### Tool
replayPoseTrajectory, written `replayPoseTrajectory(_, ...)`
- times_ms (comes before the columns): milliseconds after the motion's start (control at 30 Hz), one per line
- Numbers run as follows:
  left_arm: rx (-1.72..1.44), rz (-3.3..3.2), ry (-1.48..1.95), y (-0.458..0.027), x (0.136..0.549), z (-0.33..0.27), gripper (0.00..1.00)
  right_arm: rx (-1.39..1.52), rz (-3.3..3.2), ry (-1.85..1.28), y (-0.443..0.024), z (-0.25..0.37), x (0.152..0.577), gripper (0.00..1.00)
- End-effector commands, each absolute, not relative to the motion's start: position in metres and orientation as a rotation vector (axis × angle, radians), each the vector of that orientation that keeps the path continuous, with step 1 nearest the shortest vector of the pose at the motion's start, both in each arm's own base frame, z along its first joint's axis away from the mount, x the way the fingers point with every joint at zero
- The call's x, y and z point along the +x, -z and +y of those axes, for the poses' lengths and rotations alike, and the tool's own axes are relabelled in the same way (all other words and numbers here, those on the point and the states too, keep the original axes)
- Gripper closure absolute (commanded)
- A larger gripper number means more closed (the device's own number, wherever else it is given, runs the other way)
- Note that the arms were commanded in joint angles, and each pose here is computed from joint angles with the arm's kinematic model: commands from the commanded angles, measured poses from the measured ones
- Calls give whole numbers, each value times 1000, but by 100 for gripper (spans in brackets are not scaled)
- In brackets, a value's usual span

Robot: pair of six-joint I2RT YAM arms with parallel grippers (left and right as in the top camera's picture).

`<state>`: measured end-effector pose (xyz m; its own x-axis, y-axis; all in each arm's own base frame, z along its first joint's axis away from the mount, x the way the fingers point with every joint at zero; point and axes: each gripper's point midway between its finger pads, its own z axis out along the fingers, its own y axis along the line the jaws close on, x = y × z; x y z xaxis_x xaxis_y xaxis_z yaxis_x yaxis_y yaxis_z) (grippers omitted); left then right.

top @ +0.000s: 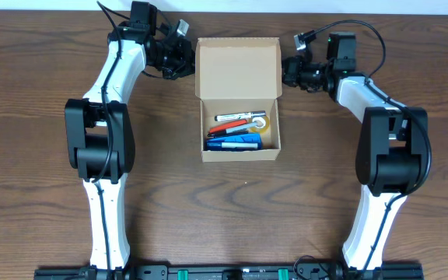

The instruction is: Pack container

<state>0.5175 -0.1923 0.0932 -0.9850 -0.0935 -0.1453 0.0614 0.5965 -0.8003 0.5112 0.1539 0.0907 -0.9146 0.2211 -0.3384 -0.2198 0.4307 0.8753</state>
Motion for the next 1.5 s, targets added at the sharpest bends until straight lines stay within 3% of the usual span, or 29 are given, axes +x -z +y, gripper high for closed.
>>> replayPoseTrajectory(0, 144, 2516, 1328, -146, 520, -195, 94, -66, 2230, -1525, -110, 151, 508, 98)
replayPoseTrajectory(300, 373, 2341, 1234, -219, 508, -194, 94, -198, 2120, -1458, -172, 153, 504, 98)
replayPoseTrajectory(567, 489, 2278, 1181, -254, 488, -192, 94, -270, 2078, -1416, -211, 155, 490, 99)
replayPoseTrajectory(1100, 683, 2488, 1178, -230, 414, -183, 94, -458, 2454, -1066, -177, 179, 409, 99)
replayPoseTrajectory(1467, 828, 2707, 1051, -205, 370, -193, 94, -520, 2697, -688, -158, 162, 367, 98)
